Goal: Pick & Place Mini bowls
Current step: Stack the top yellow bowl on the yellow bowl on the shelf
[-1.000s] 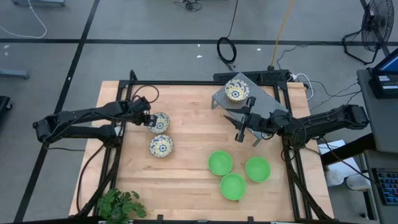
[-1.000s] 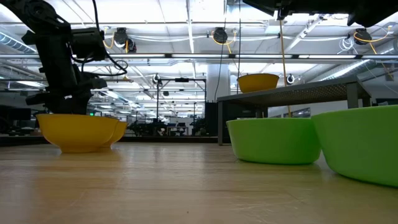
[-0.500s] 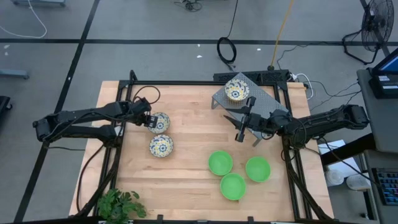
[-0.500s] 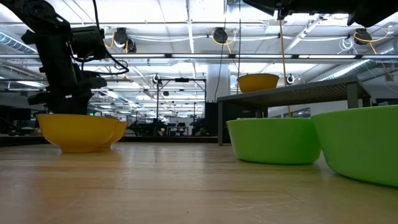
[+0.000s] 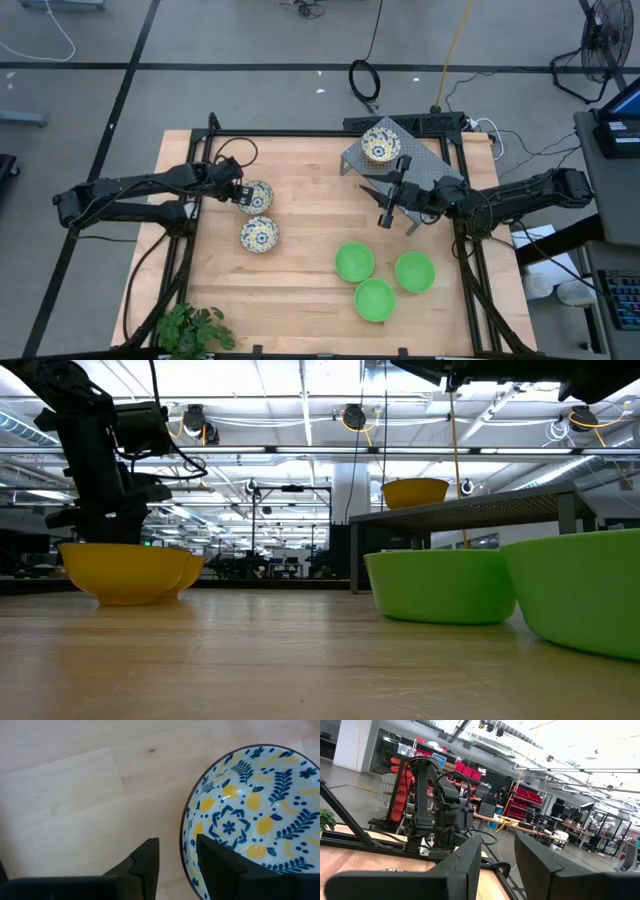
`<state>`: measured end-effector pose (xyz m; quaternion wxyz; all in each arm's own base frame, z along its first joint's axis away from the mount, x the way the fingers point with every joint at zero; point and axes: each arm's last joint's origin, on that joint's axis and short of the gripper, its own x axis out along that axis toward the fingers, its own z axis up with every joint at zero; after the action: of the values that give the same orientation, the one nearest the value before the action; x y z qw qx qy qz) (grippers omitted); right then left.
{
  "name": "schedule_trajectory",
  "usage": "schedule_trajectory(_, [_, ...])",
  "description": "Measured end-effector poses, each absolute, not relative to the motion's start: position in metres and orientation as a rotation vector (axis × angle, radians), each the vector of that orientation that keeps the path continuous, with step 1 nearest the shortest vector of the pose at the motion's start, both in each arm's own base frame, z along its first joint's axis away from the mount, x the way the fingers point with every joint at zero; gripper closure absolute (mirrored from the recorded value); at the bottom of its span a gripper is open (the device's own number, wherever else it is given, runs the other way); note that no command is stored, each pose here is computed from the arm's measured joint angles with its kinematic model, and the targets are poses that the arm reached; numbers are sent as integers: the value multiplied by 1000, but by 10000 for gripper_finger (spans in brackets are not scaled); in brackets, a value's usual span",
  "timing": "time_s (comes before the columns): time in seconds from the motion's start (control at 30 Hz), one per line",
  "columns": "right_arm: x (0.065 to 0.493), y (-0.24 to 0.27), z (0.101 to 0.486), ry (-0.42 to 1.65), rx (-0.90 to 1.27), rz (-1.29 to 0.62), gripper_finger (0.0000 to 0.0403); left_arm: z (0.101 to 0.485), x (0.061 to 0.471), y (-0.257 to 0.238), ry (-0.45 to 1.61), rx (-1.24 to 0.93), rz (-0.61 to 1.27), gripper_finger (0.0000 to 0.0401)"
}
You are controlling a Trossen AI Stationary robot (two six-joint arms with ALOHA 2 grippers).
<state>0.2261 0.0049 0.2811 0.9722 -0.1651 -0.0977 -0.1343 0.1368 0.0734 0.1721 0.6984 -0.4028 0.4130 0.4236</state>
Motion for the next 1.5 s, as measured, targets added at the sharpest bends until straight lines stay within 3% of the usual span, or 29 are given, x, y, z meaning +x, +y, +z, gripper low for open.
schedule_trajectory(1.5, [226,5,281,-197,-335,-271,298,165,138,72,912,-908,883,270])
